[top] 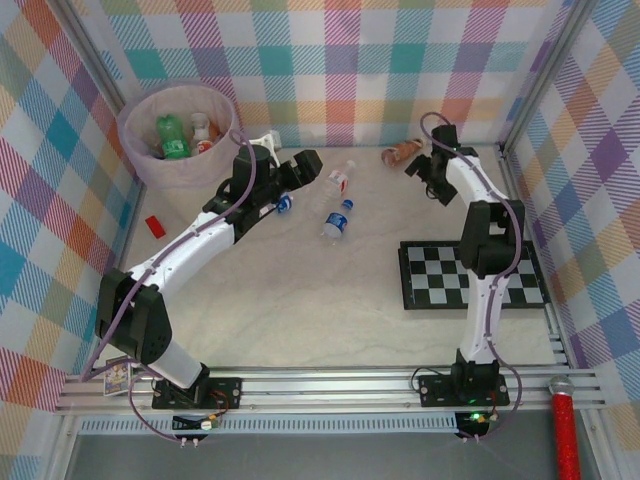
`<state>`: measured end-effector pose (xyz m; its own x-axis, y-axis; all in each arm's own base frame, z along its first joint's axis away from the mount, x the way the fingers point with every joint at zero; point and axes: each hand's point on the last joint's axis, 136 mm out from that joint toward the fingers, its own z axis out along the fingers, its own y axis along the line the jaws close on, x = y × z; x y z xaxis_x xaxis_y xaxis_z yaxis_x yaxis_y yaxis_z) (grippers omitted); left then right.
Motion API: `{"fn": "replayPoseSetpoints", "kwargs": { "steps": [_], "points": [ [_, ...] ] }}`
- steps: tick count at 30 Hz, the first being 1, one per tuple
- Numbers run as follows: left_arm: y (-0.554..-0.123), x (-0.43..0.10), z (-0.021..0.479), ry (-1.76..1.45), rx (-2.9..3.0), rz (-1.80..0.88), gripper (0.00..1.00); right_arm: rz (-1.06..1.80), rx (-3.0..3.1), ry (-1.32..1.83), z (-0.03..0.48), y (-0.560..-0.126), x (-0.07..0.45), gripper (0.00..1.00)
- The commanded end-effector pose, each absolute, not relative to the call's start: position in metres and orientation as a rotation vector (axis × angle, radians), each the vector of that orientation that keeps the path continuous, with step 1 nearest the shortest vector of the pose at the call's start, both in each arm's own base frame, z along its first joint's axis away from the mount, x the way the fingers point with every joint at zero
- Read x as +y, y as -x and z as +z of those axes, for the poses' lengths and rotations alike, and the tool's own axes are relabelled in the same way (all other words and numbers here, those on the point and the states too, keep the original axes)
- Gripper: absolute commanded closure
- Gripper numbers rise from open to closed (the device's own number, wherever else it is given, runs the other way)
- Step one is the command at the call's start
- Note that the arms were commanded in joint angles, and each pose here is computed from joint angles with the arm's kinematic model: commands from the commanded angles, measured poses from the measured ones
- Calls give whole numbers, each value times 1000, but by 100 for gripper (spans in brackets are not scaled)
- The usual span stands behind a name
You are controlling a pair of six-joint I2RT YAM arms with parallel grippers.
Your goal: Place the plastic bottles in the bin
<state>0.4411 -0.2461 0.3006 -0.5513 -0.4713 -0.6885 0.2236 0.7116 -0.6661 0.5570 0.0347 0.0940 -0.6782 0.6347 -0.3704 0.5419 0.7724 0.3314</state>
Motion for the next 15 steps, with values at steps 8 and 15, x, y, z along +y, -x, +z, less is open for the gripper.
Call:
{"fn": "replayPoseSetpoints", "kwargs": {
  "steps": [8,15],
  "points": [
    [-443,-248,296,176,1963,-883,11,429,2373,-713,84,-663,87,1],
    [-443,-250,290,182,1976,-896,11,491,2299,-779,44,-688,93,1]
  ]
}}
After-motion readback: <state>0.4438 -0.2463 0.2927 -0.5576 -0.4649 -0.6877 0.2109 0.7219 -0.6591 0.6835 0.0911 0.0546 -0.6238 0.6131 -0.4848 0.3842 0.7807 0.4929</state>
